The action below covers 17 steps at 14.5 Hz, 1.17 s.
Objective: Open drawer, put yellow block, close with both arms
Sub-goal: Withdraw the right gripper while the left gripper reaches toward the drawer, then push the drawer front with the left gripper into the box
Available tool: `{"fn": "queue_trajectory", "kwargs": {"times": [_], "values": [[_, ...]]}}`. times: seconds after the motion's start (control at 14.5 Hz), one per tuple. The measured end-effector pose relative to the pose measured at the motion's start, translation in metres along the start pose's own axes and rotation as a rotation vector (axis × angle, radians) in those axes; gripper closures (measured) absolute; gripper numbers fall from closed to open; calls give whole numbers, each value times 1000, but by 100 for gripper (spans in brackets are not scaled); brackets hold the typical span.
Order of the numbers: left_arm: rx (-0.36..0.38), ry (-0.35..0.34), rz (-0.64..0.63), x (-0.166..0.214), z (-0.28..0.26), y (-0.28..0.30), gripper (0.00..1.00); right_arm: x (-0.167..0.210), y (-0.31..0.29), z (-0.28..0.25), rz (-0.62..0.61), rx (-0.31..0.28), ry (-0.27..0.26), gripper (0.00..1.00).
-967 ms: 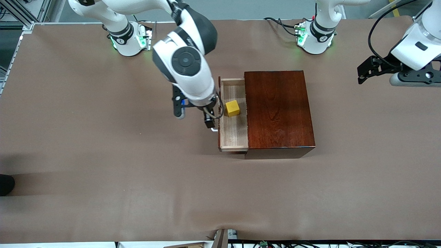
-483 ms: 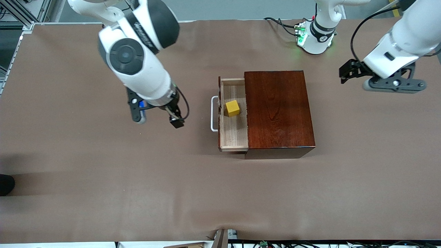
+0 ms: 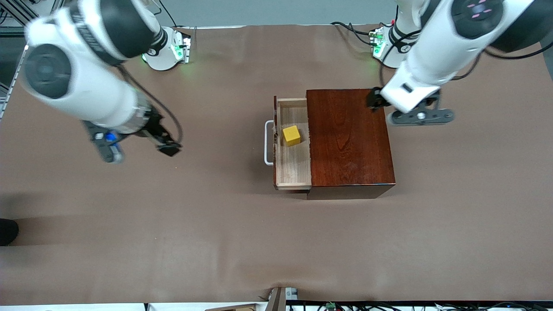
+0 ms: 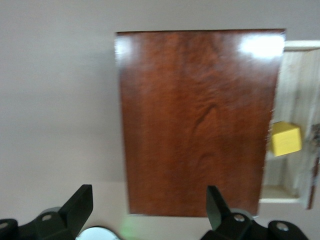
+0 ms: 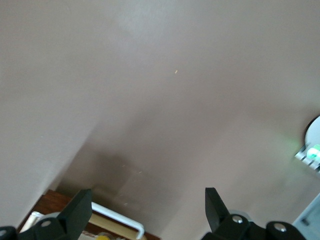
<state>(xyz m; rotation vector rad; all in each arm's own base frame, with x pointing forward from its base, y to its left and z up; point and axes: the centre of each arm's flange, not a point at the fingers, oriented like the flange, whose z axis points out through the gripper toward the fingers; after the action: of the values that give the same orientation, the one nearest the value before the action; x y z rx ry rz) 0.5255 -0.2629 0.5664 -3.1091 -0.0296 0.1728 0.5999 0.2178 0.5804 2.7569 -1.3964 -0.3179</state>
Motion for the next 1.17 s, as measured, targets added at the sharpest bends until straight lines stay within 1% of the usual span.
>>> {"fn": "queue_trajectory", "kwargs": {"times": [0.21,0.41,0.62,0.76,0.97,1.04,1.17], "values": [[-43,24,-60,9,16,32,0,22,28,-20,-127,-10,-15,0],[-88,35,-164,7,38,83,0,37,49,-40,-251,16,-9,0],[-144,32,-284,2,64,142,0,65,78,-56,-366,19,-18,0],[-182,31,-375,1,82,176,0,88,98,-65,-440,33,-17,0],[-274,41,-512,4,100,216,0,112,125,-74,-559,49,-15,0],[-311,44,-557,3,102,230,0,114,131,-76,-608,48,-10,0],[-369,63,-643,0,110,257,0,110,144,-83,-707,30,21,0]]}}
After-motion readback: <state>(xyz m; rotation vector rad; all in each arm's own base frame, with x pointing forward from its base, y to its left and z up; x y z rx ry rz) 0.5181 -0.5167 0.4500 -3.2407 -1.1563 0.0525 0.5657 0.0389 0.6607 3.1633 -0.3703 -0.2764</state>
